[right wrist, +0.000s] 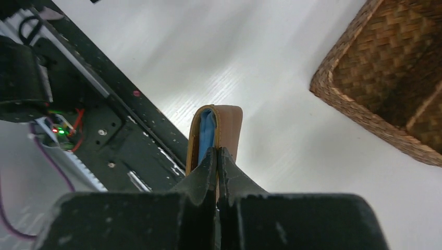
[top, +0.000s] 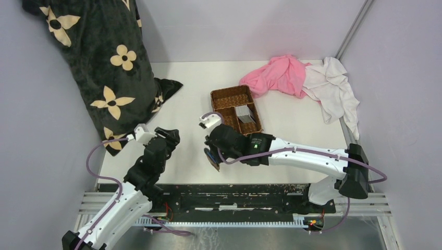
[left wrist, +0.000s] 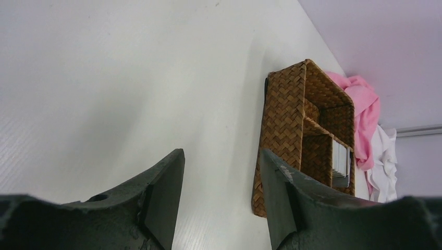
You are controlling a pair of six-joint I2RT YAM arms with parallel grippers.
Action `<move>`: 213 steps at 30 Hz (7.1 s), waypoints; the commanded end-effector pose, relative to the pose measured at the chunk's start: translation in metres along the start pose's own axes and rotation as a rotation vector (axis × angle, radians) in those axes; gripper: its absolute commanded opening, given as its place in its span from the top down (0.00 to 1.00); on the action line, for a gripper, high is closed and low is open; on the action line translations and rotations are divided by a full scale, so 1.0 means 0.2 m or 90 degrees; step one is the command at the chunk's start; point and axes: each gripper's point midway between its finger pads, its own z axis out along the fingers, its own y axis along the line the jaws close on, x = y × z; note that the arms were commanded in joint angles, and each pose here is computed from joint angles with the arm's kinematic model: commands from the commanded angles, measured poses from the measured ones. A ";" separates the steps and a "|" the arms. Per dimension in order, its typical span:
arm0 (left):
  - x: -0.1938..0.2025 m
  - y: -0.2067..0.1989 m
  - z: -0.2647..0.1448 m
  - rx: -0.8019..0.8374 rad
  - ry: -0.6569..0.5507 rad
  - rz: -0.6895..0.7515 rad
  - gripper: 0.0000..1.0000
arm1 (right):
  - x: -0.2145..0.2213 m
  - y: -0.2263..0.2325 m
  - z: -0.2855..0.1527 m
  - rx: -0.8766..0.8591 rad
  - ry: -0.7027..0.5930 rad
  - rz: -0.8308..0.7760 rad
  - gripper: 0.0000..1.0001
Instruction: Put the credit cards into the card holder
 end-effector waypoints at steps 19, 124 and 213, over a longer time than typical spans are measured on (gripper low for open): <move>0.06 -0.09 0.08 0.075 -0.010 0.052 0.49 | 0.01 -0.04 0.56 -0.277 0.053 0.351 0.99; 0.92 -0.04 -0.32 0.029 0.201 0.181 0.83 | 0.38 -0.43 0.35 0.134 0.084 0.033 0.51; 1.25 0.31 -0.16 -0.101 0.210 0.182 0.89 | 0.60 -0.64 0.34 0.172 0.148 0.101 0.99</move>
